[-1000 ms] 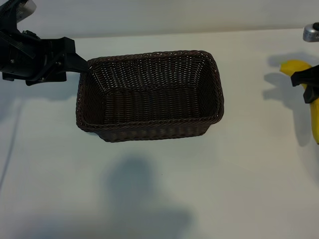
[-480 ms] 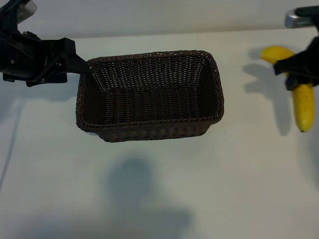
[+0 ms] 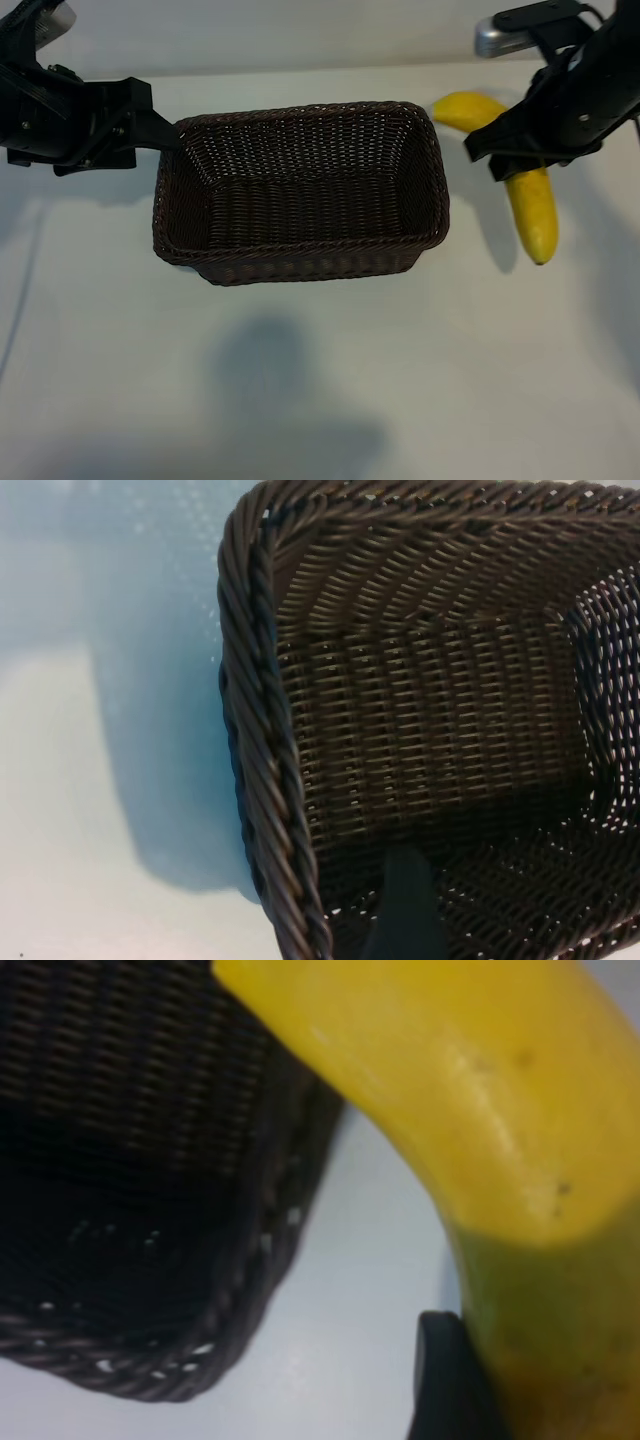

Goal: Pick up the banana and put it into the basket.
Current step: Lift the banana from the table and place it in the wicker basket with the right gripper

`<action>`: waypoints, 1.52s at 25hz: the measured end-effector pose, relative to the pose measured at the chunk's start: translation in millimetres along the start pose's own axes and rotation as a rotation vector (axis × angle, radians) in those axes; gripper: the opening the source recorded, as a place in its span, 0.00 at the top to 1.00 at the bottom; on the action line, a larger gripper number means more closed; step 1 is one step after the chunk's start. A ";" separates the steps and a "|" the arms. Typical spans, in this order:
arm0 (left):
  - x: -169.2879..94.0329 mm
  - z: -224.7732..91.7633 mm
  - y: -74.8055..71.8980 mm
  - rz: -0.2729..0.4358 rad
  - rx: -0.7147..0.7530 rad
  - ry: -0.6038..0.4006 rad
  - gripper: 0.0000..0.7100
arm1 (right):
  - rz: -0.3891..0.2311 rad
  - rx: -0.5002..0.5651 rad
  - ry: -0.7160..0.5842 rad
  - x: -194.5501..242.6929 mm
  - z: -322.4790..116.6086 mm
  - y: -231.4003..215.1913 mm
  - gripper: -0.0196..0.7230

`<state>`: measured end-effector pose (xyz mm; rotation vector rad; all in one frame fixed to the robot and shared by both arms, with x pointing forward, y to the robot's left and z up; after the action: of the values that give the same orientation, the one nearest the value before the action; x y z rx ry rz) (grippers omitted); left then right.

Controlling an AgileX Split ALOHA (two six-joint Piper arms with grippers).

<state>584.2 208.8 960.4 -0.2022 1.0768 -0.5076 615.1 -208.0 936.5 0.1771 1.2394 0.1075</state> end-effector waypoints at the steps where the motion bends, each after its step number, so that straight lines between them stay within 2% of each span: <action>1: 0.0 -0.6 -0.4 -0.002 0.000 0.003 0.17 | 0.002 -0.005 0.007 2.4 -1.5 2.7 0.43; 9: 0.0 -1.3 -2.6 -0.014 0.003 0.007 0.17 | 0.043 -0.026 -0.009 -1.3 5.2 25.3 0.43; 17: -0.1 1.3 -6.5 -0.036 -0.008 -0.007 0.17 | 0.088 -0.098 -0.054 -15.5 22.2 62.5 0.43; 30: -0.1 1.3 -6.7 -0.037 -0.008 -0.007 0.17 | 0.121 -0.231 0.025 16.1 21.6 125.9 0.43; 38: -0.1 1.1 -6.8 -0.038 -0.007 -0.006 0.17 | 0.097 -0.292 0.045 23.9 24.8 132.4 0.43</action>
<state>583.2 202.8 963.7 -0.2306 1.0704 -0.5366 648.3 -75.8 947.5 -0.0188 1.2454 0.3759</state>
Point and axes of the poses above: a point on each arm's last joint axis where the gripper is mounted, x pointing out along that axis toward the gripper, y along the wrist's bending axis when the last joint is at zero, z = x × y, the point moved 9 cm from there along x, pointing out along that axis toward the gripper, and after that the axes turned 14 degrees about x, right-handed, at the moved point
